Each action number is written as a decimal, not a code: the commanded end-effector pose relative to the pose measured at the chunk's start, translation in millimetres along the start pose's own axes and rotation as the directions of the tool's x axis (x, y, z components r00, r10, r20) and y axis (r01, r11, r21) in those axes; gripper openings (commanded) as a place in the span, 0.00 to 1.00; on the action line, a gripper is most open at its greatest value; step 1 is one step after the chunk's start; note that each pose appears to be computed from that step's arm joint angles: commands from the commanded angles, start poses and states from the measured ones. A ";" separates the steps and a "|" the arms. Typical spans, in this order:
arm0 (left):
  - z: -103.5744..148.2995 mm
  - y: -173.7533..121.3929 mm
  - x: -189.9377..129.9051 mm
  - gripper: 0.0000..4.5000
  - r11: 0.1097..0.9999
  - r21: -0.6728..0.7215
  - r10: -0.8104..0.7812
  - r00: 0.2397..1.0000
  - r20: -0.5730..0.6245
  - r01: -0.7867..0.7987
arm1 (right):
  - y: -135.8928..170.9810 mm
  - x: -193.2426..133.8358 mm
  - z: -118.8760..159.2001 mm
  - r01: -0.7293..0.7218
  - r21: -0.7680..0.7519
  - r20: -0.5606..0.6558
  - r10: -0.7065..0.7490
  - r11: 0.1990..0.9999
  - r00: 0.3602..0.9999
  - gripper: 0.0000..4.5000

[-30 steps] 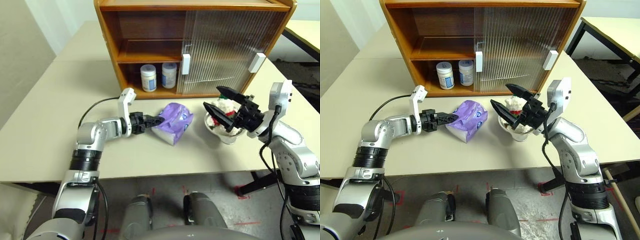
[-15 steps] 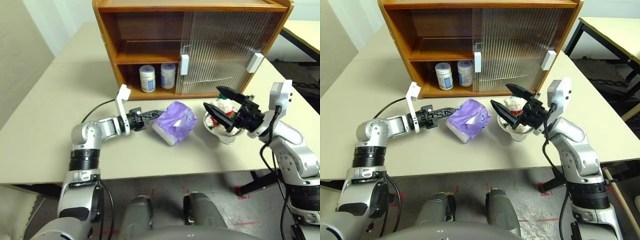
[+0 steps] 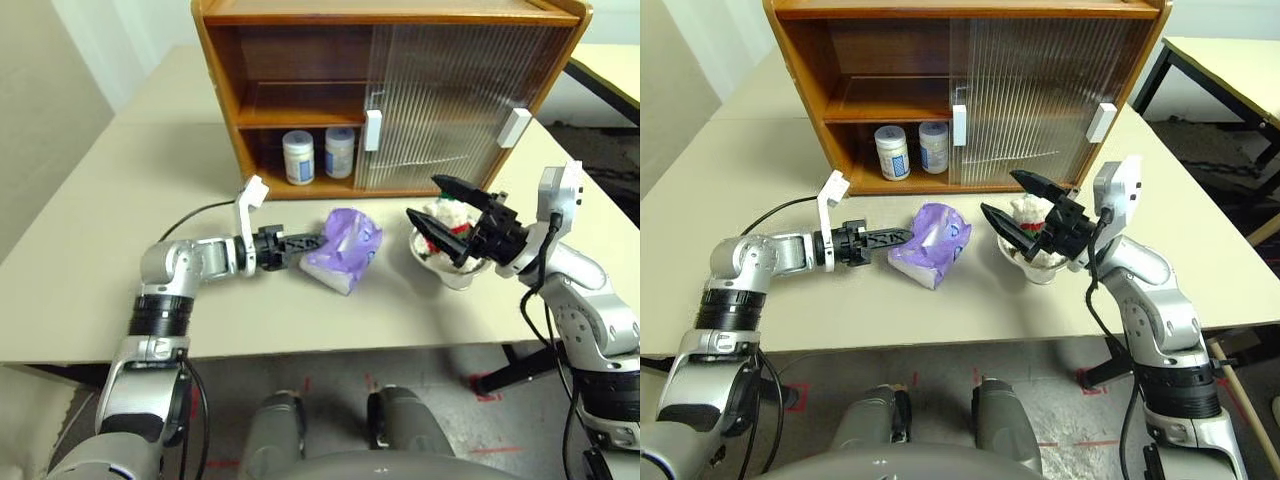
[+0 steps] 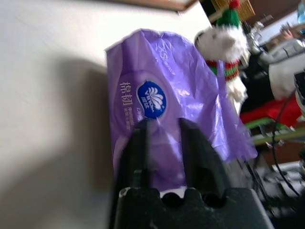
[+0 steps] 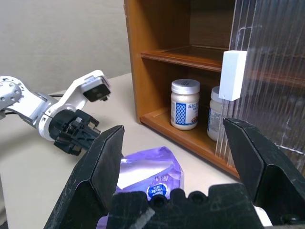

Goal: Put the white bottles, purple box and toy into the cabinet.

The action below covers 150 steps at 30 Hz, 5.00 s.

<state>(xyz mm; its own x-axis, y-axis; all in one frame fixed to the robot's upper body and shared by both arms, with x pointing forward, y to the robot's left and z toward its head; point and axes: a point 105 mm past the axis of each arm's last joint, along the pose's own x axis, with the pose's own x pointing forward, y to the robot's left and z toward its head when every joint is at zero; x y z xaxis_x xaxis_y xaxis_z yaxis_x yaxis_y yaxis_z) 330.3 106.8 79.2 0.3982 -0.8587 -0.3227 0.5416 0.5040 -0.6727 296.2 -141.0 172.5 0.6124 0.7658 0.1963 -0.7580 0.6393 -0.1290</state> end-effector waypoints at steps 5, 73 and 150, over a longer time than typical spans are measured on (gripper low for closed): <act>-11.1 6.4 5.3 0.94 0.999 0.031 -0.003 0.989 -0.145 0.007 | 2.5 -1.6 -0.1 -0.004 -0.020 -0.013 0.004 1.000 1.000 1.00; -5.3 17.3 15.6 0.38 1.000 0.000 0.016 0.991 -0.134 -0.016 | 33.4 -18.5 -13.0 -0.142 0.060 -0.082 0.147 0.988 0.986 1.00; 161.8 -39.8 -24.8 0.91 0.973 -0.064 0.210 0.728 0.652 -0.223 | 42.4 11.2 1.5 -0.150 0.074 0.153 0.138 0.986 0.979 1.00</act>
<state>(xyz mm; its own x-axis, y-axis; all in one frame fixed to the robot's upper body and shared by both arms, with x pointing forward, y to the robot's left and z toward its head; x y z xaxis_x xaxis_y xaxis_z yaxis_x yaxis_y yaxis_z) 424.3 129.2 225.1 0.9093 -0.4099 0.0716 0.3477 0.6540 -0.6719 269.9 -104.5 172.4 0.4609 0.8242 0.3291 -0.8533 0.5135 -0.0907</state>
